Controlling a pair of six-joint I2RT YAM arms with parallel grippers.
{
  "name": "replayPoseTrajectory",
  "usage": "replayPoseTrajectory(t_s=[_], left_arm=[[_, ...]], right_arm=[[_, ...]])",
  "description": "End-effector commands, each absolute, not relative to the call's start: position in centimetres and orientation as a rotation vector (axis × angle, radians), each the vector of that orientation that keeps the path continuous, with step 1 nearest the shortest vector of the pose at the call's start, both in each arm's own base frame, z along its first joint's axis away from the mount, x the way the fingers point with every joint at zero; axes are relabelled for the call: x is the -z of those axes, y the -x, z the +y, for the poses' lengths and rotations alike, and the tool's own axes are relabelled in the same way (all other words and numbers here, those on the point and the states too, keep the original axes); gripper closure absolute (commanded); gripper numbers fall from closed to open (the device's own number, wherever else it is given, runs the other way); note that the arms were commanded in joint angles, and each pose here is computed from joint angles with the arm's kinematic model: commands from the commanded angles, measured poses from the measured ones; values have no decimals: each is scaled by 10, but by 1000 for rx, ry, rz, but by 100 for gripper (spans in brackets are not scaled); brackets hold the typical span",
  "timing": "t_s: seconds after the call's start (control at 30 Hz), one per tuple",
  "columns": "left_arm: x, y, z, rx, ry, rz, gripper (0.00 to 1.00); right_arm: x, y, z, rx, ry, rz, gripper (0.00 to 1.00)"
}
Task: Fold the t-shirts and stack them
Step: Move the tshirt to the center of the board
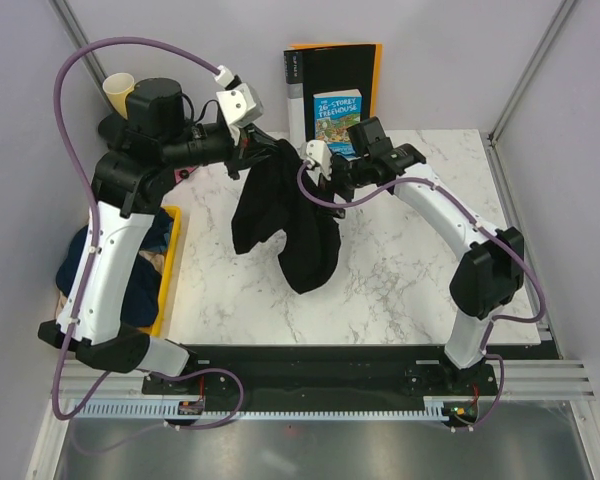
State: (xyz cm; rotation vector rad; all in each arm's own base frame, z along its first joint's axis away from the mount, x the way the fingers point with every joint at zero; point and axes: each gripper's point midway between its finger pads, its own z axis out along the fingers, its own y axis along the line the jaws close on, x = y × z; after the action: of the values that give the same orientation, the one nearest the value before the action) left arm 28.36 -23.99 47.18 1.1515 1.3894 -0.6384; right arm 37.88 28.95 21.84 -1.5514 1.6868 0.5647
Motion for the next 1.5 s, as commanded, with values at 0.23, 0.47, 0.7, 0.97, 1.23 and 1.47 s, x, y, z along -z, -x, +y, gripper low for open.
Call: replayPoseTrajectory(t_s=[0.23,0.47,0.7,0.97,1.23,1.47], left_arm=[[-485,-276,-212,413,-1187,1329,98],[-451,-309,-174,68,-1225,1409,98],[-429,-342,-152,-211,-1291,1377,98],[-465,-410,-146,-594,-1171,1067,98],[-507,-469,-150,-800,-1042,849,98],[-564,-470,-134,-938,-849,665,98]], right_arm=[[-242,-407,270,-319,1456,1716,100],[-311,-446,166,163,1254,1680,100],[-376,-469,87,539,1052,1580,100],[-439,-488,59,787,864,1380,100],[-493,-506,21,998,536,1214,100],[-534,-503,-6,1051,395,1130,100]])
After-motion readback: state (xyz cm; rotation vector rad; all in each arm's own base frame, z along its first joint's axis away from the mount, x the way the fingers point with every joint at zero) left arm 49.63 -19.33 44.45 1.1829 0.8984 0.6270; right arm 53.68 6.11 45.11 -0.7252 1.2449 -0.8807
